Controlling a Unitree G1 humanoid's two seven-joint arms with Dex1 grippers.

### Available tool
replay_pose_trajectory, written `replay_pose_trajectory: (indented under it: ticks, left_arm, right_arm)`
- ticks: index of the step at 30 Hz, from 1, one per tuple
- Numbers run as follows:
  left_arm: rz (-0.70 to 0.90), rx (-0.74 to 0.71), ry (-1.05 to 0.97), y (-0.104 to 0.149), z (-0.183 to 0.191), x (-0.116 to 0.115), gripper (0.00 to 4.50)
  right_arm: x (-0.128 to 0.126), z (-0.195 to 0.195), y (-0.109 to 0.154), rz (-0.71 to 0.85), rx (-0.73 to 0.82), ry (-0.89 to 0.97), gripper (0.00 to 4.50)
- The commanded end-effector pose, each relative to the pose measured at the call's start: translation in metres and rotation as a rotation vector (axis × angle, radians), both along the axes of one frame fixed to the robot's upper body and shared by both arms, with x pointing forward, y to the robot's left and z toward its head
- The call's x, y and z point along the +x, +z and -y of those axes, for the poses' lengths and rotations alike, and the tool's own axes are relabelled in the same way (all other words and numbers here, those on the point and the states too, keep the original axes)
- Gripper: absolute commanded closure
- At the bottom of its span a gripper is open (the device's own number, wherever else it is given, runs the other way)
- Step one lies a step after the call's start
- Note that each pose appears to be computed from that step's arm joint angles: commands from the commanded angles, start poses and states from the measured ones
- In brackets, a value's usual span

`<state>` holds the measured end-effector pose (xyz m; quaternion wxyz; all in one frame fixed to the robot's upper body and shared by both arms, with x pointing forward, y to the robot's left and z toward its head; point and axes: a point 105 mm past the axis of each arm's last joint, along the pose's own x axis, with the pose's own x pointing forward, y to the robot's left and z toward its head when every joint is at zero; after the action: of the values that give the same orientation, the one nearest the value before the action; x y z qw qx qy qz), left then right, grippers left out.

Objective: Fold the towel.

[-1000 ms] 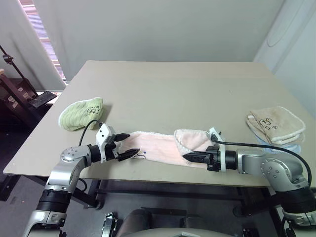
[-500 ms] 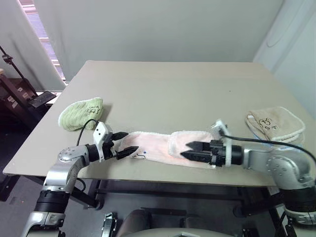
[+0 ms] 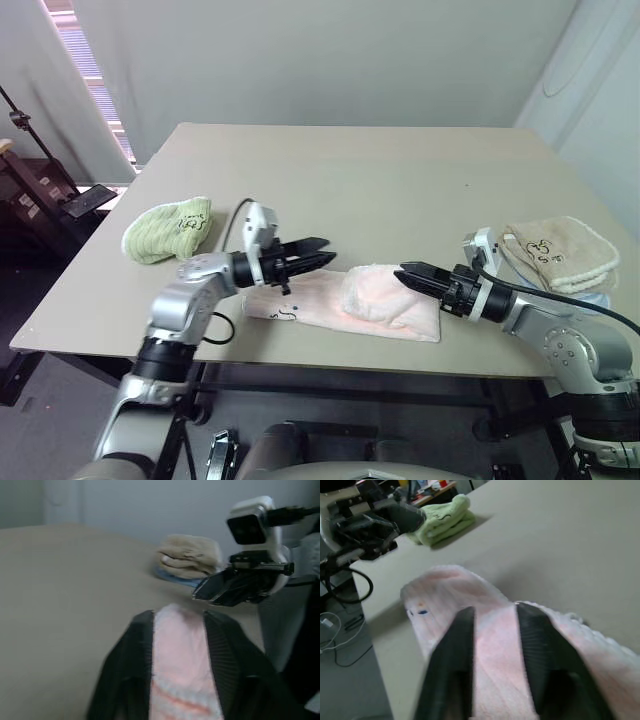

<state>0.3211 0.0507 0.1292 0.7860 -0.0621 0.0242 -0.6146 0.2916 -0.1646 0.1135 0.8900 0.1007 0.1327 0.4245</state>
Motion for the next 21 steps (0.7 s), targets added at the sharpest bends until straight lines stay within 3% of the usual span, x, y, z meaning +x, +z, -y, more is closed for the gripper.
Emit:
replay_pose_trajectory:
  ticks: [1,2,8,12,14,17,21]
  left_arm:
    - [0.053,0.05,-0.101,-0.005,0.025,0.0,4.28]
    - [0.055,0.069,-0.118,-0.012,0.031,-0.001,4.44]
    - [0.021,0.14,-0.15,-0.049,0.058,0.0,4.44]
    - [-0.038,0.311,-0.143,-0.108,0.073,-0.01,4.44]
    - [-0.067,0.352,-0.157,-0.126,0.075,-0.018,4.44]
    - [-0.124,0.32,-0.186,-0.128,0.078,-0.023,4.44]
    - [-0.074,0.294,-0.162,-0.119,0.076,-0.015,4.44]
  right_arm:
    - [0.007,-0.001,0.005,0.074,-0.014,-0.008,4.5]
    - [0.008,-0.001,-0.001,0.069,-0.039,-0.014,4.5]
    - [-0.001,-0.005,-0.039,-0.006,-0.125,-0.011,4.5]
    - [-0.003,0.0,-0.078,-0.092,-0.206,-0.063,4.5]
    - [-0.005,0.0,-0.087,-0.109,-0.224,-0.066,4.5]
    - [-0.004,0.001,-0.09,-0.103,-0.233,-0.075,4.5]
    - [0.0,0.001,-0.077,-0.076,-0.186,-0.077,4.5]
